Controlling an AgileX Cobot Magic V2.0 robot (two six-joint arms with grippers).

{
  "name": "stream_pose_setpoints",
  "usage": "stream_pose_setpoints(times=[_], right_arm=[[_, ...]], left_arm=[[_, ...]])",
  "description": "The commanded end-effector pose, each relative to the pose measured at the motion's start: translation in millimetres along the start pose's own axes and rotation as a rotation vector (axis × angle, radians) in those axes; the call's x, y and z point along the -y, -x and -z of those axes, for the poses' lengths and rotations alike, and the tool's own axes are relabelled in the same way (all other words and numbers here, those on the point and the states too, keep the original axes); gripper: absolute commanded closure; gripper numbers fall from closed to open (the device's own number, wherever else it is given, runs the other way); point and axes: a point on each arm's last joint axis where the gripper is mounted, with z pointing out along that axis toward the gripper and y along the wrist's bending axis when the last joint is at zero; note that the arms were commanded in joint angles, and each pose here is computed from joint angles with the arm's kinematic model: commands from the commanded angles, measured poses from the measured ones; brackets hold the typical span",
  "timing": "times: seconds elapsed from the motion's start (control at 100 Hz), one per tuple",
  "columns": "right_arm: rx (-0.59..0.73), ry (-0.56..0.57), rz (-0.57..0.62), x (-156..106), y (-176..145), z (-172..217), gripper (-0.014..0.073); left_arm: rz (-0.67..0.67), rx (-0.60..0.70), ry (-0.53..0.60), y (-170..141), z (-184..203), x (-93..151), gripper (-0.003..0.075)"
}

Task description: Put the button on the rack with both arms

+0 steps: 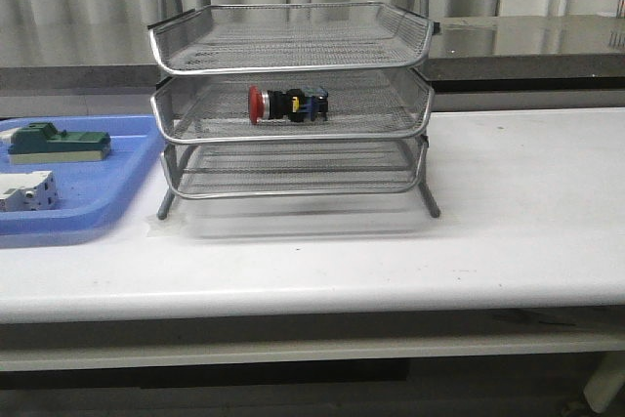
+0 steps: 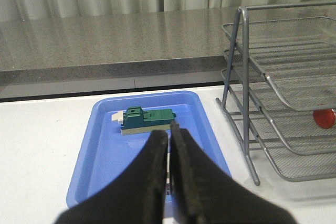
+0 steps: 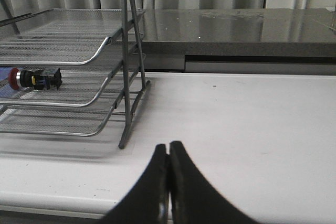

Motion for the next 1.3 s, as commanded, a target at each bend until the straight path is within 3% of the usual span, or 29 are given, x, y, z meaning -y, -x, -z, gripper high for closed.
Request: stream_pose_setpoints(times=[0.0, 0.3, 1.29], right_arm=[[0.134, 0.002, -0.006, 0, 9, 5, 0.0661], [0.12, -0.067, -0.024, 4, -2, 2, 0.0661], [0.12, -0.069, -0.024, 4, -2, 2, 0.0661]], left_arm=[[0.021, 0.101, 0.03, 16, 1, -3, 0.0716], [0.021, 0.099, 0.029, 16, 1, -3, 0.0716], [0.021, 0.099, 0.029, 16, 1, -3, 0.0716]])
